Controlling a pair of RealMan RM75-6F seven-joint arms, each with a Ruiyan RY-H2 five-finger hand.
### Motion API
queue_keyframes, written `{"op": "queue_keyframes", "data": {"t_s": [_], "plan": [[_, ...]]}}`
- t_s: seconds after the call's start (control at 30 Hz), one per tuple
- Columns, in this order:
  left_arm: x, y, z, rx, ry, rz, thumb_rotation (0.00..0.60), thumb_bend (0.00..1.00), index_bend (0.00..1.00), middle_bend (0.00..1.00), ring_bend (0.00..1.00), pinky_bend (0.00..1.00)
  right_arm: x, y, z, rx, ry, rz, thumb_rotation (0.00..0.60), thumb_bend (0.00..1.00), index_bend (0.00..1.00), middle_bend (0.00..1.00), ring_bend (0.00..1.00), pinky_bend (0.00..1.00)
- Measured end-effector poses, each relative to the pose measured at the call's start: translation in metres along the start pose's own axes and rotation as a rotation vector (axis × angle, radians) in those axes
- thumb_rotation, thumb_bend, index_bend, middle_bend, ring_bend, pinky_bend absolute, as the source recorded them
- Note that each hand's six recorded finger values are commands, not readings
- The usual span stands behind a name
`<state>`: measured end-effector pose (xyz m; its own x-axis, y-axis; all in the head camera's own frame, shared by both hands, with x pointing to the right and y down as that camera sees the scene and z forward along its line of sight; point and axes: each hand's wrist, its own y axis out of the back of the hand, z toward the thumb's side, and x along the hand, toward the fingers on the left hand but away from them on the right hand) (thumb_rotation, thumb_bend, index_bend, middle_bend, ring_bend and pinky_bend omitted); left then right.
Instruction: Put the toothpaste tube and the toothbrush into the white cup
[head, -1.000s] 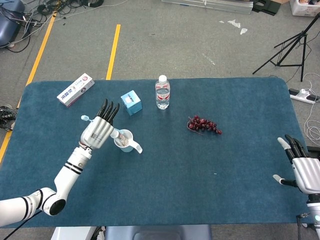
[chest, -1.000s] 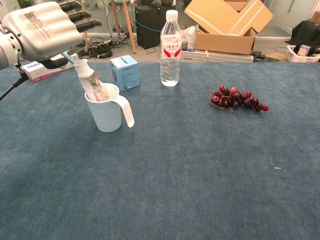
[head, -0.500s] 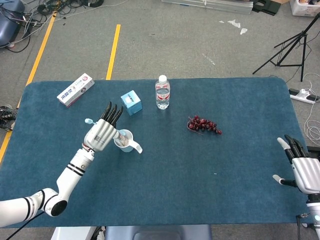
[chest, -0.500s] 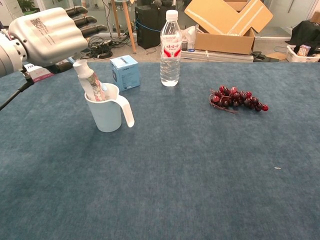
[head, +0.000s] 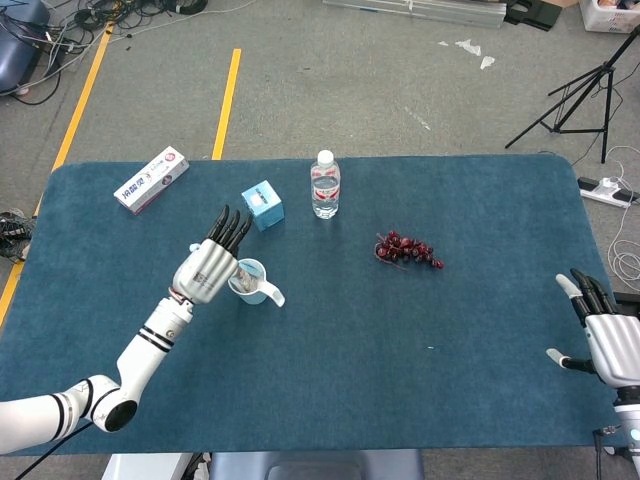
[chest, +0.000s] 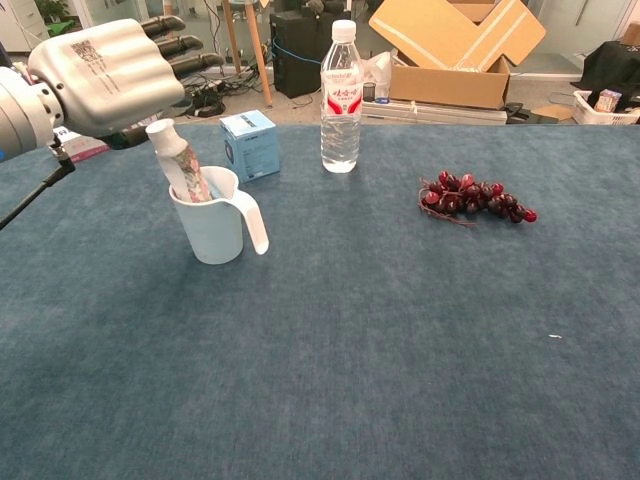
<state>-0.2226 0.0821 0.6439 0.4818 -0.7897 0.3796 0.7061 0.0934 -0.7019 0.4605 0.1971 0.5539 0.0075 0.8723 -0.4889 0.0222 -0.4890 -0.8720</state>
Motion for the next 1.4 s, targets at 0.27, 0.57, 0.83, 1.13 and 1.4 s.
{"op": "queue_keyframes", "data": {"t_s": [0.27, 0.57, 0.83, 1.13, 1.4], "plan": [[0.0, 0.003, 0.001, 0.003, -0.003, 0.018, 0.6, 0.44, 0.28, 0.0, 0.0, 0.04, 0.0, 0.001, 0.0, -0.001, 0.0, -0.001, 0.6, 0.0, 0.04, 0.03, 0.04, 0.39], [-0.004, 0.006, -0.005, -0.002, 0.016, 0.035, 0.6, 0.44, 0.25, 0.0, 0.0, 0.04, 0.002, 0.003, 0.0, -0.003, 0.002, -0.008, 0.6, 0.0, 0.04, 0.03, 0.04, 0.39], [-0.021, 0.009, -0.026, -0.037, 0.092, 0.021, 0.6, 0.44, 0.2, 0.0, 0.0, 0.04, 0.003, 0.001, 0.002, 0.002, 0.008, -0.004, 0.6, 0.0, 0.04, 0.03, 0.04, 0.39], [-0.059, -0.004, -0.064, -0.161, 0.239, -0.028, 0.6, 0.44, 0.2, 0.0, 0.0, 0.04, 0.003, -0.001, 0.003, 0.01, 0.005, 0.0, 0.6, 0.0, 0.04, 0.03, 0.04, 0.39], [-0.118, -0.026, -0.083, -0.4, 0.353, -0.107, 0.6, 0.44, 0.21, 0.0, 0.0, 0.04, 0.003, -0.001, 0.003, 0.016, -0.003, -0.008, 0.6, 0.0, 0.04, 0.03, 0.04, 0.39]]}}
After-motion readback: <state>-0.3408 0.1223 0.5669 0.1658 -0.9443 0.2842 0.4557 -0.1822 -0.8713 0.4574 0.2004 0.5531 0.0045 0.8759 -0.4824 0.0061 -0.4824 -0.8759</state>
